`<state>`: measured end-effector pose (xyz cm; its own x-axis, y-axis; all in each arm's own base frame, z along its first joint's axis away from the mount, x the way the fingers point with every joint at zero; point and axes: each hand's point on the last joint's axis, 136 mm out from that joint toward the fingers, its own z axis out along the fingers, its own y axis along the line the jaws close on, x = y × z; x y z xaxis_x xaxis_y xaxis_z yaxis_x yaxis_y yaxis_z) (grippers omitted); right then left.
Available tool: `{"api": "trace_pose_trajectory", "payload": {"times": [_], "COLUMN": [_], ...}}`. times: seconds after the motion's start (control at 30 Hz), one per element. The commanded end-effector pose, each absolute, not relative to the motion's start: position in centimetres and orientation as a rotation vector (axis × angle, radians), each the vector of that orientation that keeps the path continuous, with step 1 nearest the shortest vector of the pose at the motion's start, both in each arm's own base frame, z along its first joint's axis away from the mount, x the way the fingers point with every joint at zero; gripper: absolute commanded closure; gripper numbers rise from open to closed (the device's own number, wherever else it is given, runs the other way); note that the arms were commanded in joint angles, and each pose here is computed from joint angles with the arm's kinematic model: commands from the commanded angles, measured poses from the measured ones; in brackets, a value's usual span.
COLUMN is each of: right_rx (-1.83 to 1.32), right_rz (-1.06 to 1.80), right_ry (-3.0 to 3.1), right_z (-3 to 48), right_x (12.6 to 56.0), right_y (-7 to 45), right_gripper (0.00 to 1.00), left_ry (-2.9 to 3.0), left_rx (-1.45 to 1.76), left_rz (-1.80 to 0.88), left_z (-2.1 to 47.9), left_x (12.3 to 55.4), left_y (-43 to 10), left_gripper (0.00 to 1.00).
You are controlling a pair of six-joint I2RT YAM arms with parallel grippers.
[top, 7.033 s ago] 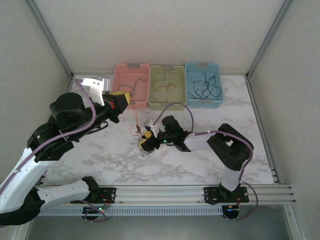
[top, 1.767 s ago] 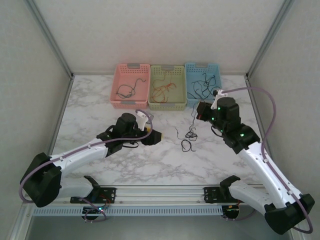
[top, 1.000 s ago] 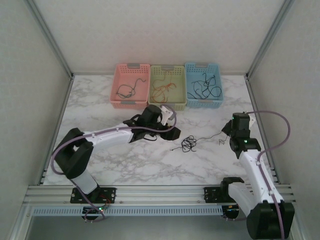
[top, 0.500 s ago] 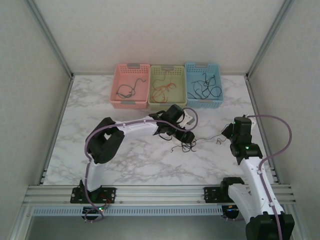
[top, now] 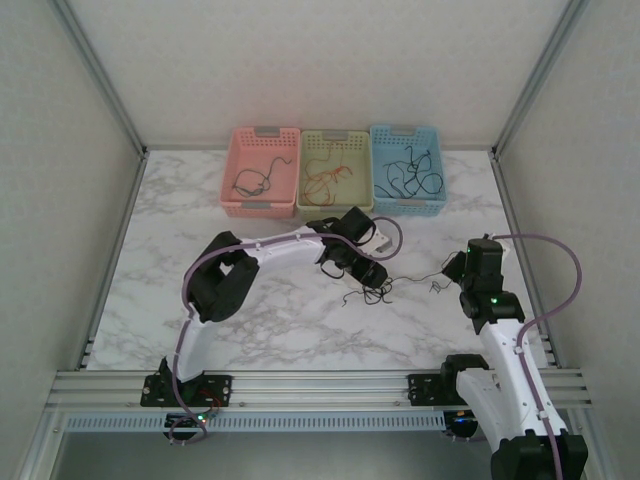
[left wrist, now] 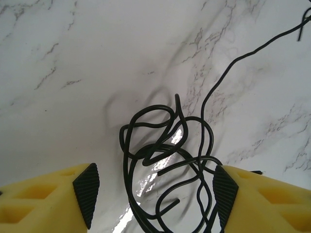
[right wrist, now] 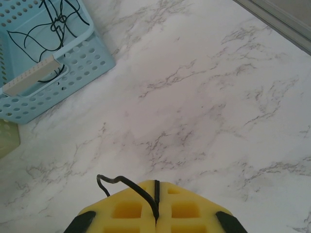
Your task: Untangle the cables
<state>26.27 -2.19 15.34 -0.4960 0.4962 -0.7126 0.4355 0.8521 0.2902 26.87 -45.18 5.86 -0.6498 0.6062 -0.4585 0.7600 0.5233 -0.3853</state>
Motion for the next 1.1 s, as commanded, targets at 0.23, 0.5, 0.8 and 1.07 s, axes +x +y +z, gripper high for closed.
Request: {"api": "trace_pose_trajectory", "payload": {"times": [0.23, 0.5, 0.8, 1.07], "right_rx": [0.650, 0.645, 0.644, 0.640], "right_rz": [0.095, 0.104, 0.105, 0.107], "right_ry": [2.148, 2.148, 2.147, 2.150], "right_z": [15.5, 15.5, 15.5, 15.4], "right_x": [26.4, 26.5, 26.5, 26.5], "right_y": [-2.1, -2.0, -2.0, -2.0], "right_gripper": [1.00, 1.00, 1.00, 1.00], "left_ry": [2.535, 2.550, 2.510, 2.472], "left_rx": [1.223, 1.209, 1.175, 1.117], "left_rz": [-0.802, -0.762, -0.767, -0.725], "left_z": [3.8, 3.0, 4.5, 6.0], "left_x": [26.7, 27.3, 27.7, 28.3], "left_y": [-47.0, -47.2, -47.2, -46.4], "left_gripper": [0.39, 0.57, 0.82, 0.96]}}
